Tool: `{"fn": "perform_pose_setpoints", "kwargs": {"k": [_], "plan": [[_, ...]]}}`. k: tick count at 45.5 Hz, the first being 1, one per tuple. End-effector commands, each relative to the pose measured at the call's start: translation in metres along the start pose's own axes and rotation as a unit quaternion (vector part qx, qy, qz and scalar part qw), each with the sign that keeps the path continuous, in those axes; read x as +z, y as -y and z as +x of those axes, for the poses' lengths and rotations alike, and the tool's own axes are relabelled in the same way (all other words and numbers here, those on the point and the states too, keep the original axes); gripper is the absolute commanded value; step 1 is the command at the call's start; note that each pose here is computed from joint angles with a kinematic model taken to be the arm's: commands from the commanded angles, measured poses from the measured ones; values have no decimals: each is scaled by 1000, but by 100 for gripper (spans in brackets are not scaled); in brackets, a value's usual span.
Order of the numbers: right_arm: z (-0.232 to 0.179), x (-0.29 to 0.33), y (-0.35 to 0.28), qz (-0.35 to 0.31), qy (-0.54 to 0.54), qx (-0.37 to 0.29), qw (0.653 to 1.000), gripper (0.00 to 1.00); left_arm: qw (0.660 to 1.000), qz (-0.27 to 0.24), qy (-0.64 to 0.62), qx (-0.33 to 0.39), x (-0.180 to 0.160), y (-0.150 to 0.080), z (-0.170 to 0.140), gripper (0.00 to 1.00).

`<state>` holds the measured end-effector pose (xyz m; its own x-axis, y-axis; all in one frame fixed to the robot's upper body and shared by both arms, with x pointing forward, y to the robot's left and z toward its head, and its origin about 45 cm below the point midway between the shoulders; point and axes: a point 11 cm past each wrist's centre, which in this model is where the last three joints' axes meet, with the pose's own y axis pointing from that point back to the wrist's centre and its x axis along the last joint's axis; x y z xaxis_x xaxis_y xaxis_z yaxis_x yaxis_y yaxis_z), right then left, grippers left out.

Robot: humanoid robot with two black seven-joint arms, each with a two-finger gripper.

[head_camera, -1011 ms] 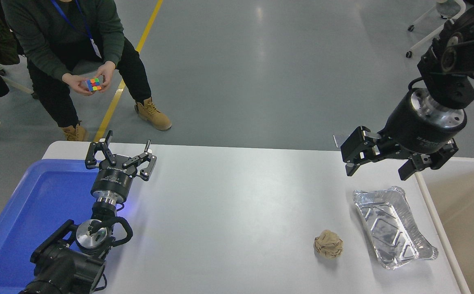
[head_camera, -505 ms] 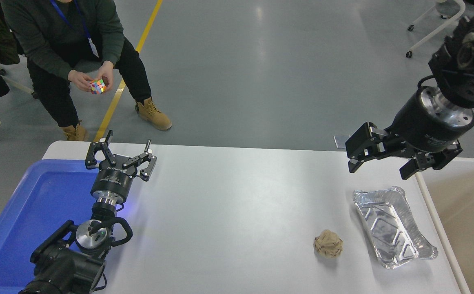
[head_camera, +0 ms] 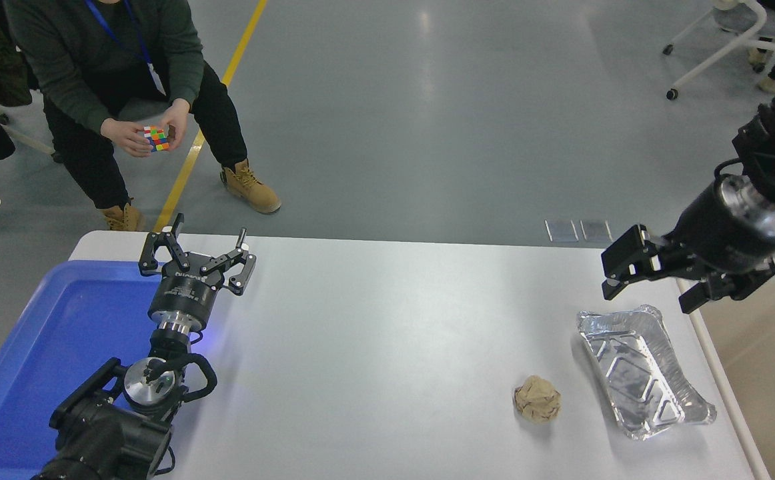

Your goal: Pick up foil plate and place in dustbin

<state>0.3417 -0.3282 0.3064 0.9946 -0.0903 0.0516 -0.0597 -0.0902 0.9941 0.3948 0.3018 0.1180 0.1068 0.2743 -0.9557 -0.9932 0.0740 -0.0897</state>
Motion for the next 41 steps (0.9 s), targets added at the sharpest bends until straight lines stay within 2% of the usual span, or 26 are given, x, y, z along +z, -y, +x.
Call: {"fn": "perform_pose_setpoints", "kwargs": {"k": [1,7,15,28,41], "plan": [[7,39,52,-4,-8,0,1000,100,1000,0,0,0,0,0,0,99],[13,61,83,-34,-38,3,999,100,1000,0,0,0,0,0,0,99],[15,94,119,-56,-27,20,998,100,1000,0,0,0,0,0,0,99],[5,106,161,-58,-34,52,996,100,1000,0,0,0,0,0,0,99],[3,132,186,-86,-54,119,988,100,1000,0,-1,0,-1,0,0,99]]}}
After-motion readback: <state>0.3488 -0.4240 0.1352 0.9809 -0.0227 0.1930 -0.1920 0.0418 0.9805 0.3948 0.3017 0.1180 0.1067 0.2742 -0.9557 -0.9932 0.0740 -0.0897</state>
